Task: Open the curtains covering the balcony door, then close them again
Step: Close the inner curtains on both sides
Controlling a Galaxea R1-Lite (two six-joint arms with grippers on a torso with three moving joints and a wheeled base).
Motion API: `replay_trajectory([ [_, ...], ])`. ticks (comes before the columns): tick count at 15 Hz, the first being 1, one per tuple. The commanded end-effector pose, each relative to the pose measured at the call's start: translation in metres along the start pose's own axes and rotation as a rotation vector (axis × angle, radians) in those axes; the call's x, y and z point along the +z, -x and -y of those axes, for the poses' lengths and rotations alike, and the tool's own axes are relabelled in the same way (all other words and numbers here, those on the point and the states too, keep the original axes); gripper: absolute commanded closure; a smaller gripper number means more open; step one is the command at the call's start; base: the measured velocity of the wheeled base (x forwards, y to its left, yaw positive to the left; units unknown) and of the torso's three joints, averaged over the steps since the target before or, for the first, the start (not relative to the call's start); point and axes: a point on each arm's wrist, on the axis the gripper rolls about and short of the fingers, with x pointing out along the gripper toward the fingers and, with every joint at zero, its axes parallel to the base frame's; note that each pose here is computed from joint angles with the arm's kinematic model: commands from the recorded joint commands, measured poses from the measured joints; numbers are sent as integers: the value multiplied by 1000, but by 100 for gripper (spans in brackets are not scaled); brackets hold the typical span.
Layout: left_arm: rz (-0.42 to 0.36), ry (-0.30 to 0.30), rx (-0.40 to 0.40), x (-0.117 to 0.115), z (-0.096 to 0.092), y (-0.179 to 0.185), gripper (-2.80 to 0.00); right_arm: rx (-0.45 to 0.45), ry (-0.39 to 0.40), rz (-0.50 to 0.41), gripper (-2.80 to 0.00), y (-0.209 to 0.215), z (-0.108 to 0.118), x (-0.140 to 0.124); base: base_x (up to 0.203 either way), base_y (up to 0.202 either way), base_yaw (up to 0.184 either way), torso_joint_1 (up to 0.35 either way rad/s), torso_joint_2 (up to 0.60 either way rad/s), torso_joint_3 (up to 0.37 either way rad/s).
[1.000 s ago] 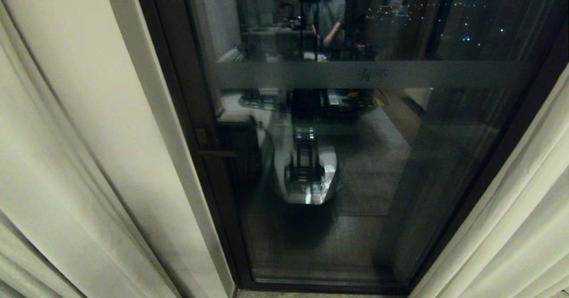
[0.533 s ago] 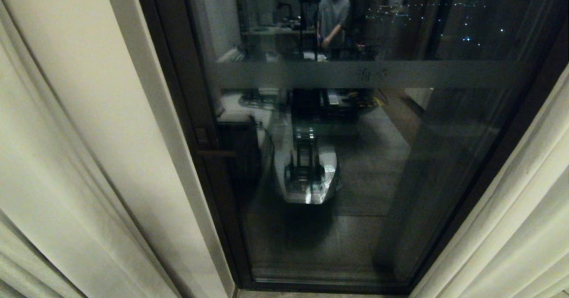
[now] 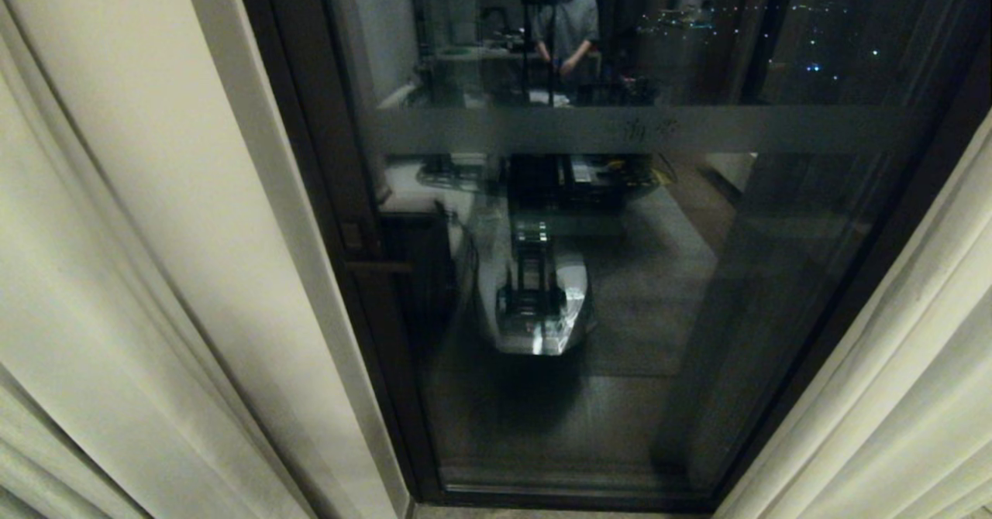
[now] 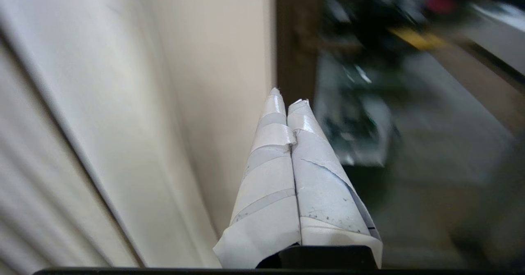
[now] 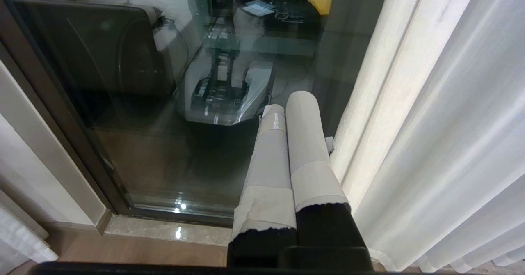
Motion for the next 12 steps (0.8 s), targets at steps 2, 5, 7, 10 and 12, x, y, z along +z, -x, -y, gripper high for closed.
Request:
replay_trajectory([
  [2, -9, 0, 114, 47, -3, -8, 0, 2, 1, 0, 0, 0, 0, 0, 0, 0, 0, 0, 0, 0],
  [5, -57, 27, 251, 86, -6, -31, 0, 1, 1, -1, 0, 0, 0, 0, 0, 0, 0, 0, 0, 0],
  [7, -62, 55, 302, 110, -7, -47, 0, 1, 1, -2, 0, 0, 0, 0, 0, 0, 0, 0, 0, 0],
  [10, -80, 76, 423, 142, -8, -77, 0, 1, 1, -1, 0, 0, 0, 0, 0, 0, 0, 0, 0, 0],
  [12, -103, 73, 558, 151, -10, -95, 0, 1, 1, -1, 0, 0, 0, 0, 0, 0, 0, 0, 0, 0],
])
